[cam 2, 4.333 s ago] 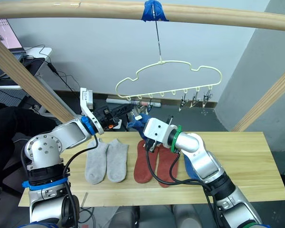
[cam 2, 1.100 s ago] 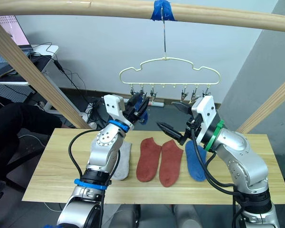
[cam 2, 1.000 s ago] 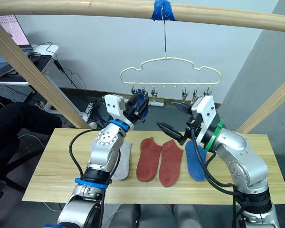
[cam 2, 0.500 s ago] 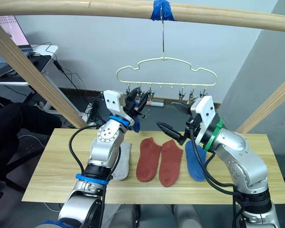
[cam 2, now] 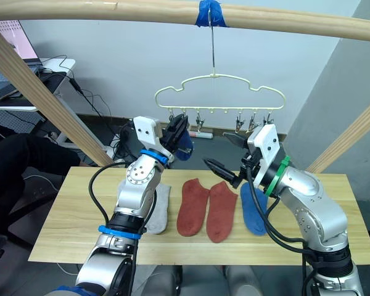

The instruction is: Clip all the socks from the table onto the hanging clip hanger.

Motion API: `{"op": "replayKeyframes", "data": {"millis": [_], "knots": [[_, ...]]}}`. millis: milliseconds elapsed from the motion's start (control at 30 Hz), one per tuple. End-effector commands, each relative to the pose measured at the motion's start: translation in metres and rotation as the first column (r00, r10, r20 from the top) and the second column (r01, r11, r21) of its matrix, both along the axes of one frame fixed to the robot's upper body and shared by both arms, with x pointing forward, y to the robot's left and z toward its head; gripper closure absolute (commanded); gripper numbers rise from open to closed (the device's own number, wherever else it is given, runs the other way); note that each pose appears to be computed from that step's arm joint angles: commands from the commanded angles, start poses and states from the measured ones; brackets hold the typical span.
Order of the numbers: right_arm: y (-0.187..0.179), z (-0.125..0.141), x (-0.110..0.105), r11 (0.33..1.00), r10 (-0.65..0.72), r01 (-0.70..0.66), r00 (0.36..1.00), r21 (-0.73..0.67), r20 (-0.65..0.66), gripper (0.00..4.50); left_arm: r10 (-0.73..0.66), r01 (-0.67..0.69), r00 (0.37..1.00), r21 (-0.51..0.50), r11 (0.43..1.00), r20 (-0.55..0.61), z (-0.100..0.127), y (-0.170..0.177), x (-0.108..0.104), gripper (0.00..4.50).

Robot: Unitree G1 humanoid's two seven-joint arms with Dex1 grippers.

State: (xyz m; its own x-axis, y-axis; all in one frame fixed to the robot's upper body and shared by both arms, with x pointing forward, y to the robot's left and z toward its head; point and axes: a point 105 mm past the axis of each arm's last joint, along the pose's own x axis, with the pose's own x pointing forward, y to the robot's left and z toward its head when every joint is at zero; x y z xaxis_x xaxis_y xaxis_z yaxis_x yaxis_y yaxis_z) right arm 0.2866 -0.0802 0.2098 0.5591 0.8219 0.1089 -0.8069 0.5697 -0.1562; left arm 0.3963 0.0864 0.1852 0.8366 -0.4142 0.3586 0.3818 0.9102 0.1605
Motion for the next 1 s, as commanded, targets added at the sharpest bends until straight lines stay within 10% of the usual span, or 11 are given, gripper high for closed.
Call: {"op": "replayKeyframes", "data": {"millis": [33, 500, 900, 1000], "knots": [[0.000, 0.002, -0.005, 1.000, 0.008, -0.007, 0.999, -0.024, 0.033, 0.00, -0.010, 0.011, 0.998, -0.018, 1.000, 0.064, 0.019, 0.000, -0.004, 4.49], [-0.077, -0.167, 0.042, 0.766, -0.273, 0.086, 0.941, -0.637, -0.202, 0.00, -0.297, 0.291, 0.860, -0.078, 0.953, -0.415, 0.006, 0.027, -0.031, 4.49], [-0.086, -0.212, 0.049, 0.770, -0.338, 0.057, 0.881, -0.635, -0.332, 0.00, -0.367, 0.347, 0.760, -0.143, 0.927, -0.537, -0.001, 0.027, -0.051, 4.49], [-0.086, -0.215, 0.044, 0.773, -0.327, 0.037, 0.879, -0.633, -0.348, 0.87, -0.375, 0.352, 0.751, -0.151, 0.924, -0.543, -0.001, 0.027, -0.054, 4.50]]}}
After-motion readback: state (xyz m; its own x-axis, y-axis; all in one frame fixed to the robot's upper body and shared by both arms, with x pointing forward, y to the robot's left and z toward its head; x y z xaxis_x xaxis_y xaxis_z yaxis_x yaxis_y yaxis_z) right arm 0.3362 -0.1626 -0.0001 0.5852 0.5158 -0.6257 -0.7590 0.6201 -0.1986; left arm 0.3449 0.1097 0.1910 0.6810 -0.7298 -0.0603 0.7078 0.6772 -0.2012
